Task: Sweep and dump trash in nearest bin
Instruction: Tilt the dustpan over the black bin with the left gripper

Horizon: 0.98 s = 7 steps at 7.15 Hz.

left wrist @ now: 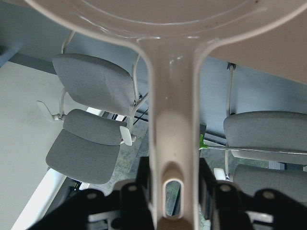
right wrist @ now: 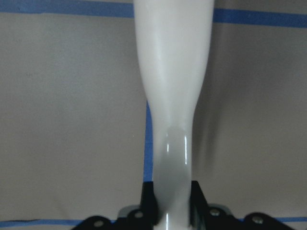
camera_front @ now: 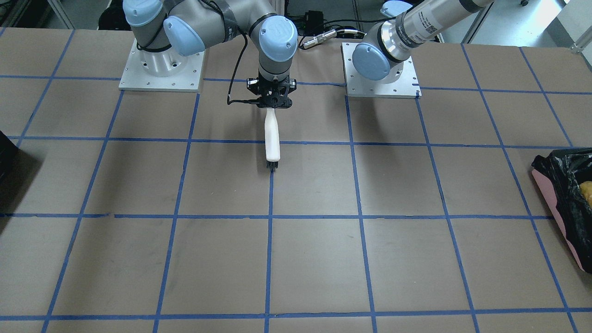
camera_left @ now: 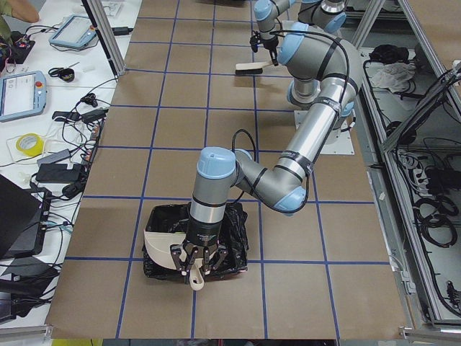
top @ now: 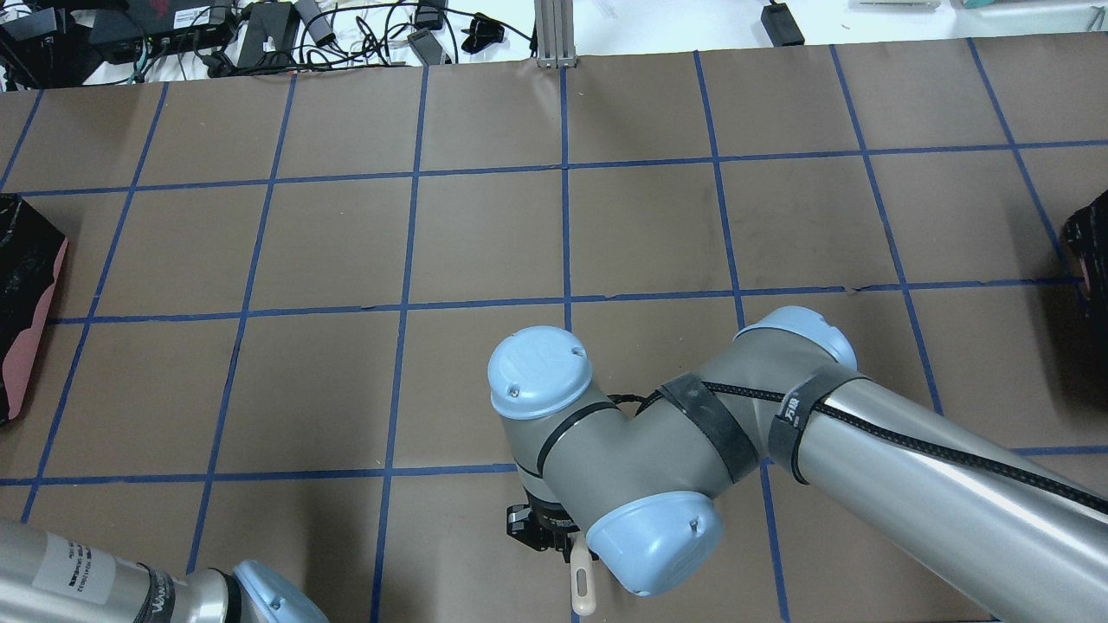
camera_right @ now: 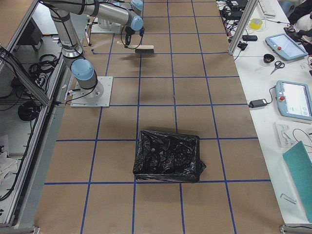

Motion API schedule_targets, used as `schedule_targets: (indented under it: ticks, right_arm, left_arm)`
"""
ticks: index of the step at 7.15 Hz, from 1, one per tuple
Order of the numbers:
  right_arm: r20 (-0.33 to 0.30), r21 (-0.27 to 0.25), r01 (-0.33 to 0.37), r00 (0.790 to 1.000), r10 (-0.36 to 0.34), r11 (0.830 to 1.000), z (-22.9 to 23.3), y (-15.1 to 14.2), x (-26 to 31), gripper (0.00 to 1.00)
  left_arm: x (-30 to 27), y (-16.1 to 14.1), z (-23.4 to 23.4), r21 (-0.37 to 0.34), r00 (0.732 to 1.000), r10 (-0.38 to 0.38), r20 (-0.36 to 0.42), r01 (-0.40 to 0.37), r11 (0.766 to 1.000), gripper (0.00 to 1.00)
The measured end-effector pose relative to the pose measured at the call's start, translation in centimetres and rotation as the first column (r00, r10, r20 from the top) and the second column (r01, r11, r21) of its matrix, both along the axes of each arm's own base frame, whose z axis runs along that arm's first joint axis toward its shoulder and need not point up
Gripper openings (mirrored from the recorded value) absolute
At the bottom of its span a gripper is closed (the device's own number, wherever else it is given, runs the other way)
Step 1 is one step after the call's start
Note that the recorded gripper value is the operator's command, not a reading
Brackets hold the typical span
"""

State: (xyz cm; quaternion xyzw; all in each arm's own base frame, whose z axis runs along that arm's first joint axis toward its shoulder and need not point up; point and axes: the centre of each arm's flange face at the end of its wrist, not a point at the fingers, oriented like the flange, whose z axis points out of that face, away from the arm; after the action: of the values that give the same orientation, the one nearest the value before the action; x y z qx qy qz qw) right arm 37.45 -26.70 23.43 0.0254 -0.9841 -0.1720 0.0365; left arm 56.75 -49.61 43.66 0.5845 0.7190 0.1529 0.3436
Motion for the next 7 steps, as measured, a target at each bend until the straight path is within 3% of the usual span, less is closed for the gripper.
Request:
schedule_targets:
  ticks: [2, 3, 4, 5, 7]
  right_arm:
    - [-0.004, 0.004, -0.003, 1.000, 0.003, 1.000, -0.4, 0.0, 0.1, 0.10]
    - [-0.006, 0.007, -0.006, 1.000, 0.006, 1.000, -0.6, 0.1, 0.2, 0.21]
    - [-0.007, 0.008, -0.010, 1.000, 0.010, 1.000, -0.8, 0.2, 0.3, 0.43]
    - [-0.005, 0.006, -0.012, 1.000, 0.012, 1.000, -0.9, 0.2, 0.4, 0.56]
    - [-0.012, -0.004, -0.020, 1.000, 0.020, 1.000, -1.1, 0.1, 0.4, 0.70]
  left_arm:
    - [-0.1, 0.1, 0.9, 0.005, 0.999, -0.020, 0.045, 0.019, 1.000, 0.00]
    - [-0.5, 0.1, 1.9, 0.001, 0.998, -0.029, 0.057, 0.029, 1.000, 0.00]
    - [-1.7, -0.1, 3.6, 0.000, 0.998, -0.041, 0.053, 0.041, 0.999, 0.00]
    - [-4.1, -0.9, 5.9, -0.005, 0.998, -0.053, 0.035, 0.053, 0.999, 0.00]
    - [-10.6, -2.9, 9.6, -0.070, 0.997, 0.027, -0.075, -0.033, 0.997, 0.00]
